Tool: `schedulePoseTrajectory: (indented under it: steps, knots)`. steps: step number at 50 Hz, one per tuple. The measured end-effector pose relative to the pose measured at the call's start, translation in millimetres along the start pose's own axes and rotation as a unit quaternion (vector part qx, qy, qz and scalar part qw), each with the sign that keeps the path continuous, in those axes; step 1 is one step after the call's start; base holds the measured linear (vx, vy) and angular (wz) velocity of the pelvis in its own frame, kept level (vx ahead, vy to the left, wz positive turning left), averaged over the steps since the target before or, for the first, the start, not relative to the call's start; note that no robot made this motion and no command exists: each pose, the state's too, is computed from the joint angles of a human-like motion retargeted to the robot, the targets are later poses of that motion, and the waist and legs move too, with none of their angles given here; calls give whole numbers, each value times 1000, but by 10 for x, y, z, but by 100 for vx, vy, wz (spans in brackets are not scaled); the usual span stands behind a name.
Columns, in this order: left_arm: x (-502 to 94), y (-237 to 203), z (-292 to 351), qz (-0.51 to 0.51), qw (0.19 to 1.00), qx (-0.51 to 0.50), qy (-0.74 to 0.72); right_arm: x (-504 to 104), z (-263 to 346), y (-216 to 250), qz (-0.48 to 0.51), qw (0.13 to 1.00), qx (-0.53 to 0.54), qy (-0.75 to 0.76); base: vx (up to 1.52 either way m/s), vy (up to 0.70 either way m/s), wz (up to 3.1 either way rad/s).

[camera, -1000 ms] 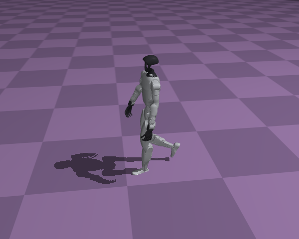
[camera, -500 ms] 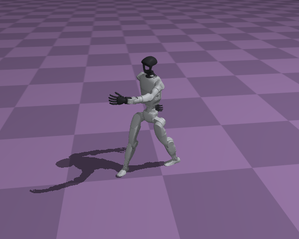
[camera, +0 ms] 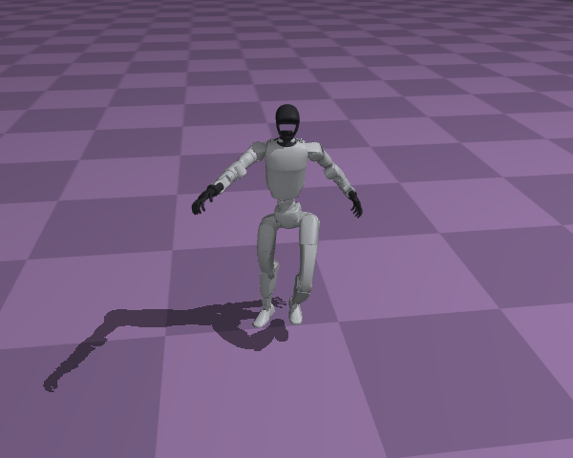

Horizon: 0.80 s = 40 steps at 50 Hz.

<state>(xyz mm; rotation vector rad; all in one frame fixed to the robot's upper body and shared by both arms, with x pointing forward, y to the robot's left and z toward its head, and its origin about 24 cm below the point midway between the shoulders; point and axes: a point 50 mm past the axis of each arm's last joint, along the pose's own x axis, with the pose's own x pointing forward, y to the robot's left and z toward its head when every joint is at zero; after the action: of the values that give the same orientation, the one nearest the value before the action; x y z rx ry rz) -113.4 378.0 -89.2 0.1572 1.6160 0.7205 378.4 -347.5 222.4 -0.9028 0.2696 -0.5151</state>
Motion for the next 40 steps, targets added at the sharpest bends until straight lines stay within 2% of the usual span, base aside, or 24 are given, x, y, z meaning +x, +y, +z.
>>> schedulePoseTrajectory:
  steps: [3,5,8,10,15,18,21,25,29,32,35,40]
  knots:
    - [-46,206,-280,72,989,-130,29,-35,546,-368,-40,991,104,-80,44,0,36]
    - [-72,196,-491,102,973,-198,57,-102,837,-553,-67,976,160,-132,48,8,40]
    - [-96,-78,-794,92,957,-253,110,-206,1090,-661,-91,953,211,-198,49,12,120]
    - [-112,-414,-933,57,947,-282,144,-267,1173,-595,-90,941,226,-235,49,15,185]
    - [-169,-1426,-721,-103,924,-329,169,-342,820,24,-31,945,202,-255,55,20,220]
    - [-210,-1889,-38,-231,925,-288,89,-401,135,628,55,967,158,-190,50,17,212]
    - [-421,-2234,996,-312,920,-234,-41,-612,-742,1293,157,982,88,-60,43,12,277]
    - [-1230,-2550,2401,-395,874,-137,-248,-1432,-2034,2090,348,924,-34,153,43,4,360]
    - [-2553,-2682,3381,-469,758,-67,-450,-2769,-2811,2586,574,761,-93,288,42,-7,372]
    - [-3550,-2612,3710,-512,646,-50,-563,-3705,-2968,2748,691,643,-85,320,41,-17,303]
    - [-4300,-2413,3803,-538,541,-42,-645,-4383,-2931,2798,755,568,-52,323,39,-24,210]
    - [-4799,-2020,3786,-540,428,-39,-724,-5003,-2912,2681,783,510,6,357,43,-28,107]
